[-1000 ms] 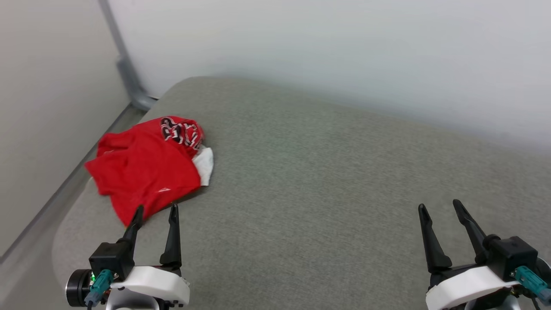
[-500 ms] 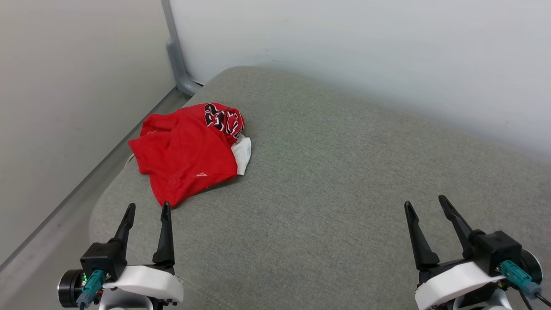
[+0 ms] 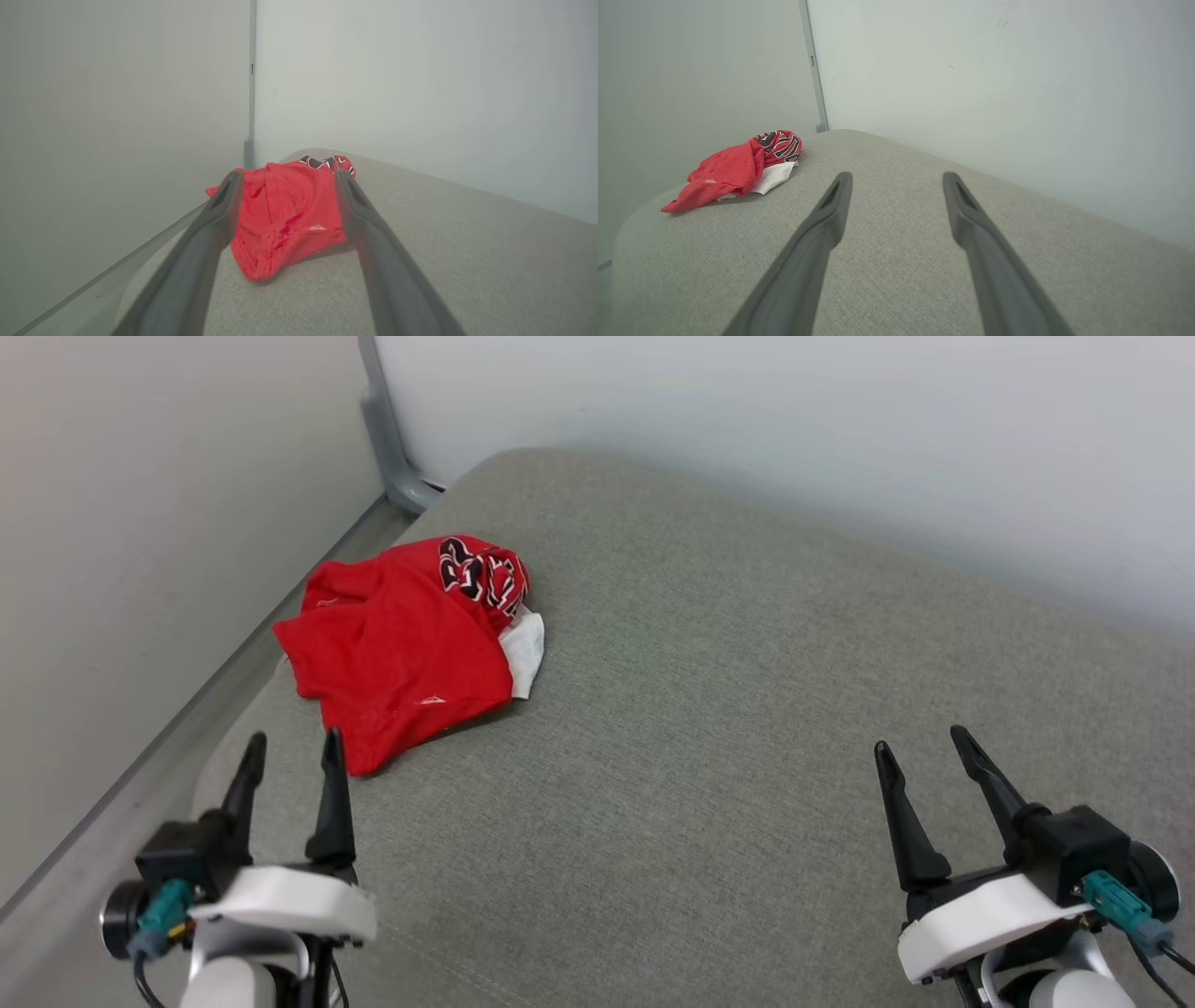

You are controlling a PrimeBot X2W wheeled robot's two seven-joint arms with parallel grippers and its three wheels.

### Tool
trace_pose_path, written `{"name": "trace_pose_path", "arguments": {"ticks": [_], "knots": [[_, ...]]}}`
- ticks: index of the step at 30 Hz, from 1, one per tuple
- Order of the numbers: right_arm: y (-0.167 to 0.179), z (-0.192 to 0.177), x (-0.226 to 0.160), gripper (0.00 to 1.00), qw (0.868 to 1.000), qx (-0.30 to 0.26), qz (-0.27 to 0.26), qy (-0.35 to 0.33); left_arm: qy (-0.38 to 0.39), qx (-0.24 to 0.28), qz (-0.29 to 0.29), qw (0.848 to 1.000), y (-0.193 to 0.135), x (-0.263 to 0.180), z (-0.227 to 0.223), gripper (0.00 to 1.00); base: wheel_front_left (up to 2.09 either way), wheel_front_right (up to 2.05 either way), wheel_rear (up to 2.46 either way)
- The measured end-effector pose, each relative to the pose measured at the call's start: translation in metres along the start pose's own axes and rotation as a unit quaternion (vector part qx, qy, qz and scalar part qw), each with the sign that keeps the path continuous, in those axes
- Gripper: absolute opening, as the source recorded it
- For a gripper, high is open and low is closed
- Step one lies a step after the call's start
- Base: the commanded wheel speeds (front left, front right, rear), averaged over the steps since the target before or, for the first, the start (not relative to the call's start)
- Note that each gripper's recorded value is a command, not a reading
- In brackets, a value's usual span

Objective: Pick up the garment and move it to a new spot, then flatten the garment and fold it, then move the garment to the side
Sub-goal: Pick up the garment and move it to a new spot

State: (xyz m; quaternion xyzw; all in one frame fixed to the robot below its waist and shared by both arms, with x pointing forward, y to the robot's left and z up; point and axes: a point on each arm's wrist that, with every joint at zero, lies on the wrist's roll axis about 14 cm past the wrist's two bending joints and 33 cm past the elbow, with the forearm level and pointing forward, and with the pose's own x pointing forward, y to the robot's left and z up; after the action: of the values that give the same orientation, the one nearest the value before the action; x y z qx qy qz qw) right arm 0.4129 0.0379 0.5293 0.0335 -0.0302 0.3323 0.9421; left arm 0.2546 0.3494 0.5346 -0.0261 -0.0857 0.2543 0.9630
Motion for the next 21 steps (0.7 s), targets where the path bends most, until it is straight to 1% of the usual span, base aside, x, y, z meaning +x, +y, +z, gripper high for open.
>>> {"name": "trace_pose_path", "arguments": {"ticks": [6, 11, 17, 21], "knots": [[-0.007, -0.007, 0.012, 1.0, 1.0, -0.01, -0.001, 0.01, -0.021, 0.007, -0.015, 1.0, -0.004, 0.043, 0.016, 1.0, 0.0, 0.0, 0.0], [-0.026, -0.018, 0.019, 1.0, 0.999, -0.018, -0.019, 0.022, -0.028, 0.012, -0.029, 0.999, -0.011, 0.087, 0.022, 1.0, 0.0, 0.0, 0.0], [-0.058, -0.038, 0.019, 1.0, 0.997, -0.022, -0.055, 0.042, 0.004, 0.02, -0.057, 0.998, -0.023, 0.146, 0.023, 1.0, 0.0, 0.0, 0.0], [-0.075, -0.047, 0.022, 1.0, 0.996, -0.019, -0.074, 0.045, 0.04, 0.026, -0.071, 0.996, -0.028, 0.181, 0.018, 1.0, 0.0, 0.0, 0.0]]}}
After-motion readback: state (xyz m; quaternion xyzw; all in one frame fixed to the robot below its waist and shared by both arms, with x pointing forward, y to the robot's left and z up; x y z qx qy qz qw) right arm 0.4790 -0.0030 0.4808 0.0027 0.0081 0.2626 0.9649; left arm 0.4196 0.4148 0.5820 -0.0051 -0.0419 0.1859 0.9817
